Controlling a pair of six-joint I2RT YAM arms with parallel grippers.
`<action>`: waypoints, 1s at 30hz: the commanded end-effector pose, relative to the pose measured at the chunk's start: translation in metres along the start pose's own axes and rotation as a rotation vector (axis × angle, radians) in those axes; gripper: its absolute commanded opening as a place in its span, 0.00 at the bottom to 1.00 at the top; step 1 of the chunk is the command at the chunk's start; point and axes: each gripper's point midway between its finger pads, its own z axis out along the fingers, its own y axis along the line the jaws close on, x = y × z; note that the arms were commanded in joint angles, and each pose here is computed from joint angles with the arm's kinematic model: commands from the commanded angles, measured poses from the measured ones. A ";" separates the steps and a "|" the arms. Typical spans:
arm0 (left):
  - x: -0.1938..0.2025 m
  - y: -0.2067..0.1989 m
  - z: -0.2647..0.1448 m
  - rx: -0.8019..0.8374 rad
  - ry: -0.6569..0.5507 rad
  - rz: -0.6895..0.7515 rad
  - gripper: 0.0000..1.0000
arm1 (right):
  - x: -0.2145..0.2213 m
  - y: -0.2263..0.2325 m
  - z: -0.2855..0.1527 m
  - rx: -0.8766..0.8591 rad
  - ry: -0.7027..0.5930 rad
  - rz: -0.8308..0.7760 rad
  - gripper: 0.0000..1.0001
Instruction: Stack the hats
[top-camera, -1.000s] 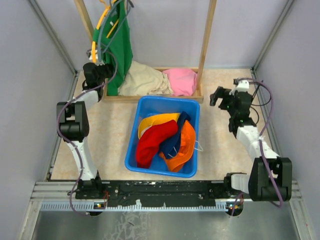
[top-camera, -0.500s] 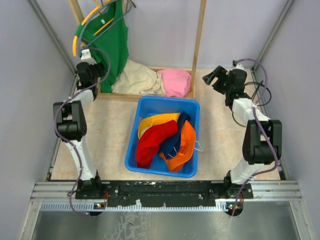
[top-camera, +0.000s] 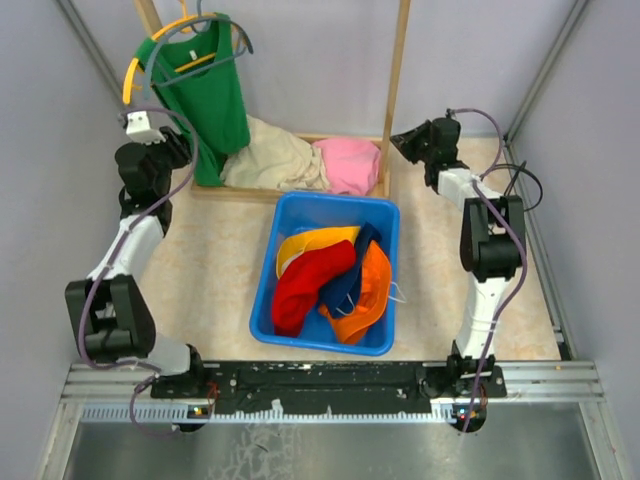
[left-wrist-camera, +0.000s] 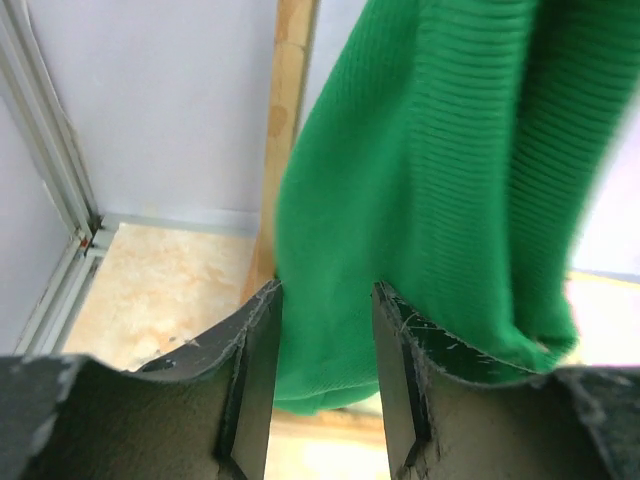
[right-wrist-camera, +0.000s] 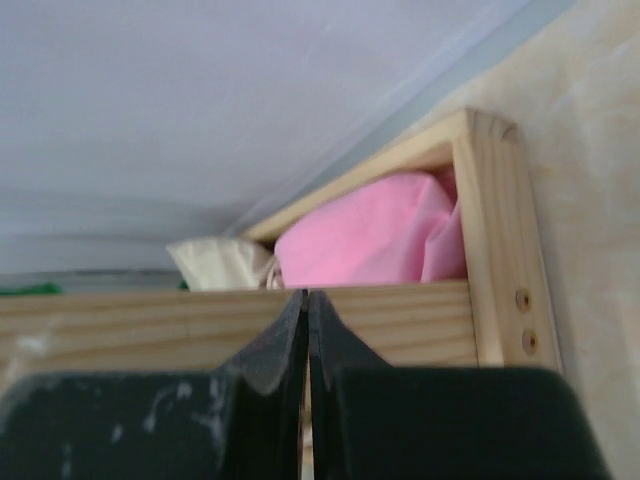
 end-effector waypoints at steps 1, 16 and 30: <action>0.025 0.001 -0.043 -0.025 0.096 -0.033 0.47 | 0.007 0.063 0.015 -0.131 -0.023 0.075 0.00; 0.085 0.021 -0.104 -0.154 0.306 -0.051 0.64 | 0.118 0.119 0.058 -0.181 0.125 0.134 0.00; 0.177 0.003 -0.146 -0.067 0.566 -0.177 0.54 | 0.157 0.147 0.079 -0.225 0.202 0.123 0.00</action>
